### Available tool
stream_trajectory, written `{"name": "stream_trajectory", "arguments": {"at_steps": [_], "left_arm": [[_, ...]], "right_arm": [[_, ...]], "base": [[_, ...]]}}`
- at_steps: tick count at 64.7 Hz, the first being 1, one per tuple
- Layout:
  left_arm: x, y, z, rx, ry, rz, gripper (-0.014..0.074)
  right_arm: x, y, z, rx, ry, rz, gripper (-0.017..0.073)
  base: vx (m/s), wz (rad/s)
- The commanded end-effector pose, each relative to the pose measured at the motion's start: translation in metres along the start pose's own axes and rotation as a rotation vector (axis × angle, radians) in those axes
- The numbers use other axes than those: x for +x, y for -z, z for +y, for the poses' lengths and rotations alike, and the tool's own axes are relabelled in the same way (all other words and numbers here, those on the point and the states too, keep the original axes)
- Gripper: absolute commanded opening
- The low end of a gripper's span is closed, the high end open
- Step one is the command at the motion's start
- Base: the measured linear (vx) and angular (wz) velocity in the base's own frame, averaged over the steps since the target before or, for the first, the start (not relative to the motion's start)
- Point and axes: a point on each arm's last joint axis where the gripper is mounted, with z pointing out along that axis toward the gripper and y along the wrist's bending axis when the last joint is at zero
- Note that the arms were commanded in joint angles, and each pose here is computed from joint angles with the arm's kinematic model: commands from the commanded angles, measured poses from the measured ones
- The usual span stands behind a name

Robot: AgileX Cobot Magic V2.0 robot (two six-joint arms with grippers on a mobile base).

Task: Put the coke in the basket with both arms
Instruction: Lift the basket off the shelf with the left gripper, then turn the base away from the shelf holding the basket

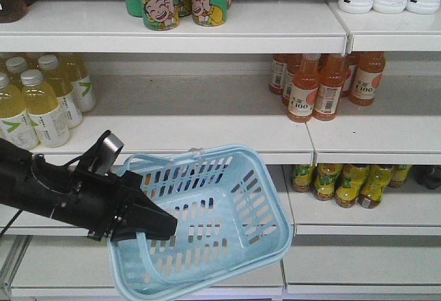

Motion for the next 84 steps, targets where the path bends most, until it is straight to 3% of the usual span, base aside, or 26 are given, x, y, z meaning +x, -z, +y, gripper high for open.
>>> {"name": "stream_trajectory", "arguments": {"at_steps": [1, 14, 84], "left_arm": [[0.008, 0.005, -0.019, 0.101, -0.048, -0.004, -0.0008], [0.018, 0.001, -0.008, 0.093, -0.024, 0.011, -0.0008], [0.015, 0.001, -0.009, 0.105, -0.015, -0.011, -0.0007]], "right_arm": [[-0.004, 0.001, -0.001, 0.010, 0.012, -0.076, -0.0010], [-0.004, 0.001, -0.001, 0.010, 0.012, -0.076, -0.0010], [-0.004, 0.001, -0.001, 0.010, 0.012, -0.076, -0.0010]], "base": [[0.00, 0.00], [0.00, 0.00], [0.00, -0.01]]}}
